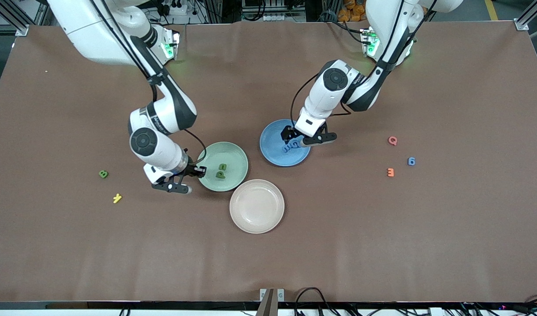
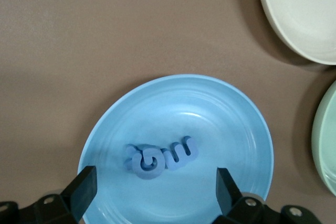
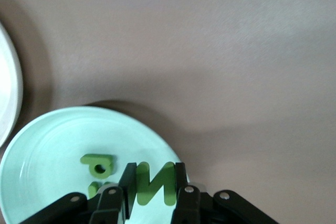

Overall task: Sort letters by color into matching plates
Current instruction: 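Release the G on the blue plate while the right carries N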

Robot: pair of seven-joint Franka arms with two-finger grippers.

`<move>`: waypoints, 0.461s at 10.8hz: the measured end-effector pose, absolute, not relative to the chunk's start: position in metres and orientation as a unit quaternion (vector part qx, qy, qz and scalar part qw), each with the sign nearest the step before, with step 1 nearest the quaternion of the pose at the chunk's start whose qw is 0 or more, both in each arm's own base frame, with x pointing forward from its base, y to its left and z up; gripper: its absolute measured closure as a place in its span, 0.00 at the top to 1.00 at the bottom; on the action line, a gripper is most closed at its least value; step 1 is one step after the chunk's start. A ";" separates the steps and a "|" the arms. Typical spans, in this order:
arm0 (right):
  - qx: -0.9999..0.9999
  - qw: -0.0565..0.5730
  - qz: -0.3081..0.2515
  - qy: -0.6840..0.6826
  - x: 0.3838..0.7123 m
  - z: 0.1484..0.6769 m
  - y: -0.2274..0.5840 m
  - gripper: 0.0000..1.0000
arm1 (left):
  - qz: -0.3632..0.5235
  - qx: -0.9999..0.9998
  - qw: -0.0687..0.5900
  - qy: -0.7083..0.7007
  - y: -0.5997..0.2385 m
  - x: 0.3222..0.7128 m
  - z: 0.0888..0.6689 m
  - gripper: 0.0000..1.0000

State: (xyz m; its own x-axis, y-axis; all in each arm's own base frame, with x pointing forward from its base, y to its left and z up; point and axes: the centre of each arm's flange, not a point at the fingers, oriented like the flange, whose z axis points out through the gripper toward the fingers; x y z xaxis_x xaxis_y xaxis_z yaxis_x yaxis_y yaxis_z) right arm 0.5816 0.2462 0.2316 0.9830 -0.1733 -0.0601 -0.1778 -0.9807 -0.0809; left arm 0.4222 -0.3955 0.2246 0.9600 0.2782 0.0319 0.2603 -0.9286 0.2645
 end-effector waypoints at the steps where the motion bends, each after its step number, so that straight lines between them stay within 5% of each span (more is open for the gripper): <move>1: -0.995 0.042 0.029 0.088 0.576 0.229 0.257 0.33 | 0.036 0.981 0.131 0.139 -0.395 0.424 0.226 1.00; 5: -0.995 0.038 0.037 0.088 0.559 0.221 0.289 0.33 | 0.040 0.983 0.125 0.127 -0.372 0.446 0.235 1.00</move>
State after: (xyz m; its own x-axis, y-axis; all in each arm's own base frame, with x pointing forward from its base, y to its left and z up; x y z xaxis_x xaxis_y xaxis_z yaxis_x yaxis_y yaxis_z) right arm 0.5594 0.2894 0.2209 0.9819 -0.1715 -0.0801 -0.1771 -0.9818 -0.0688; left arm 0.4456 -0.3722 0.2352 0.9645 0.2598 0.0462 0.2399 -0.9363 0.2566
